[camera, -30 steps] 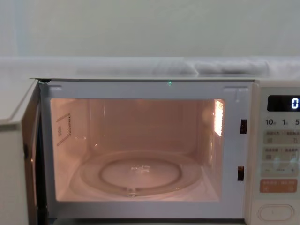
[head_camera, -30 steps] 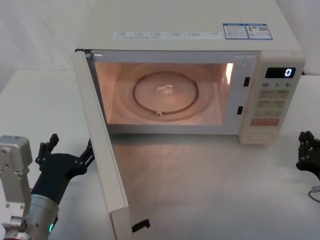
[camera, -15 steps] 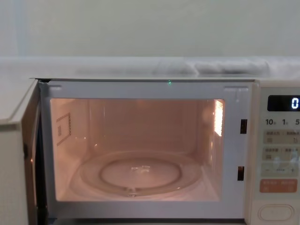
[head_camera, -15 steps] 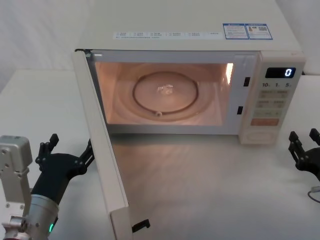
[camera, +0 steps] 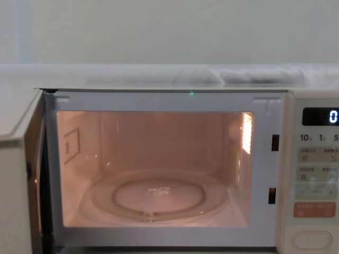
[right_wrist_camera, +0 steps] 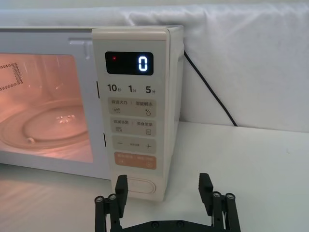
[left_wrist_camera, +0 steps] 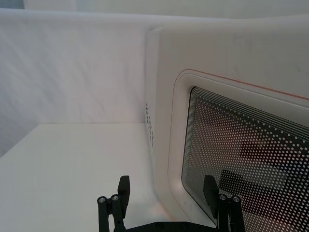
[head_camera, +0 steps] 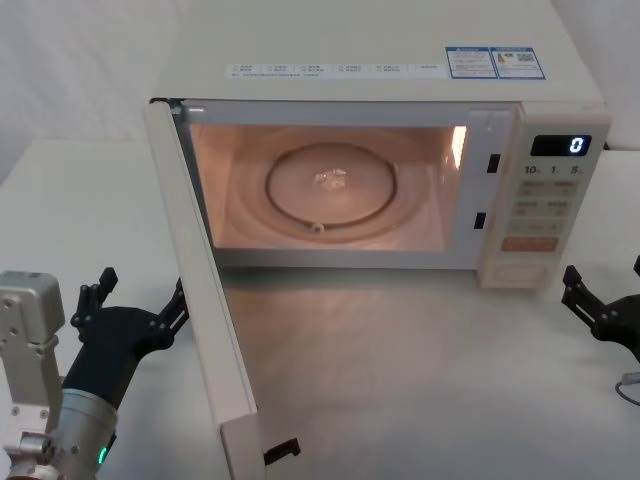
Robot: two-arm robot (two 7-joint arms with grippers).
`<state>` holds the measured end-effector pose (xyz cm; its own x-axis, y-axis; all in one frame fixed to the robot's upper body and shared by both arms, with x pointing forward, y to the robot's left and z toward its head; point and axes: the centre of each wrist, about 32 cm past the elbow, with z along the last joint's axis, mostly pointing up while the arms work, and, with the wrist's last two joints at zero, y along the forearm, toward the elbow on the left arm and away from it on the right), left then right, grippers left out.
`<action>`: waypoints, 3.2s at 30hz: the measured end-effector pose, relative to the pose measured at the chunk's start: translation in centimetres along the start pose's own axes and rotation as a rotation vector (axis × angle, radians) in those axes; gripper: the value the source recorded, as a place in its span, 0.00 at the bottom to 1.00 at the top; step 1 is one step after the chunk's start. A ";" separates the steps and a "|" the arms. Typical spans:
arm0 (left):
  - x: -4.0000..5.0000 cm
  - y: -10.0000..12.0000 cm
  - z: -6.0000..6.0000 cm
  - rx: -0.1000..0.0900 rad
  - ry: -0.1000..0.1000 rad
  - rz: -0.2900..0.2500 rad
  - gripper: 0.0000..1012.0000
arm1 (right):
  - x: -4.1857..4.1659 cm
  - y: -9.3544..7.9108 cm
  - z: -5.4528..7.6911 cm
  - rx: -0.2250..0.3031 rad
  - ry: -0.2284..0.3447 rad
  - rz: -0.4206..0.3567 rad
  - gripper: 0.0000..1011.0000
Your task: Press the button to open the microwave door with one hand; close the microwave door with the other hand.
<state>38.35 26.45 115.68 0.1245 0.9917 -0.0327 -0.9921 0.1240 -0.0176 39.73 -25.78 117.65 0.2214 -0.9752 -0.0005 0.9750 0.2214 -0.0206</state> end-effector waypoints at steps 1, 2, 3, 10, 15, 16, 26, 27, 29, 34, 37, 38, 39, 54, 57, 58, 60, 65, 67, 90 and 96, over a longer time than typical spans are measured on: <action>0.00 0.0 0.0 0.000 0.000 0.000 0.99 | 0.00 0.0 0.0 0.000 0.000 0.000 0.96; 0.00 0.0 0.0 0.000 0.000 0.000 0.99 | 0.00 0.0 0.0 0.000 0.000 0.000 0.98; 0.00 0.0 0.0 0.000 0.000 0.000 0.99 | 0.00 0.0 0.0 0.000 0.000 0.000 0.99; 0.00 0.0 0.0 0.000 0.000 0.000 0.99 | 0.00 0.0 0.0 0.000 0.000 0.000 0.99; 0.00 0.0 0.0 0.000 0.000 0.000 0.99 | 0.00 0.0 0.0 0.000 0.000 0.000 0.99; 0.00 0.0 0.0 0.000 0.000 0.000 0.99 | 0.00 0.0 0.0 0.000 0.000 0.000 0.99; 0.00 0.0 0.0 0.000 0.000 0.000 0.98 | 0.00 0.0 0.0 0.000 0.000 0.000 0.99; 0.00 0.0 0.0 0.000 0.000 0.000 0.96 | 0.00 0.0 0.0 0.000 0.000 0.000 0.99; 0.00 0.0 0.0 0.000 0.000 0.000 0.92 | 0.00 0.0 0.0 0.000 0.000 0.000 0.99; 0.00 0.0 0.0 0.000 0.000 0.000 0.82 | 0.00 0.0 0.0 0.000 0.000 0.000 0.99; 0.00 0.0 0.0 0.000 0.000 0.000 0.71 | 0.00 0.0 0.0 0.000 0.000 0.000 0.99; 0.00 0.0 0.0 0.000 0.000 0.000 0.71 | 0.00 0.0 0.0 0.000 0.000 0.000 0.99; 0.00 0.0 0.0 0.000 0.000 0.000 0.65 | 0.00 0.0 0.0 0.000 0.000 0.000 0.99; 0.00 0.0 0.0 0.000 0.000 0.000 0.18 | 0.00 0.0 0.0 0.000 0.000 0.000 0.99; 0.00 0.0 0.0 0.000 0.000 0.000 0.07 | 0.00 0.0 0.0 0.000 0.000 0.000 0.99; 0.00 0.0 0.0 0.000 0.000 0.000 0.07 | 0.00 0.0 0.0 0.000 0.000 0.000 0.99; 0.00 0.0 0.0 0.000 0.000 0.000 0.00 | 0.00 0.0 0.0 0.000 0.000 0.000 0.99; 0.00 0.0 0.0 0.000 0.000 0.000 0.00 | 0.00 0.0 0.0 0.000 0.000 0.000 0.99; 0.00 0.0 0.0 0.000 0.000 0.000 0.00 | 0.00 0.0 0.0 0.000 0.000 0.000 0.99; 1.36 1.9 5.3 -0.003 -0.031 -0.140 0.00 | 0.00 0.0 0.0 0.000 0.000 0.000 0.99; 2.13 1.9 6.8 -0.012 -0.069 -0.217 0.00 | 0.00 0.0 0.0 0.000 0.000 0.000 0.99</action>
<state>36.60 29.04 122.37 0.3332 0.9419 0.0418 -0.9419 0.3345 -0.0291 39.73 -25.79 117.65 0.2213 -0.9752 -0.0006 0.9750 0.2213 -0.0206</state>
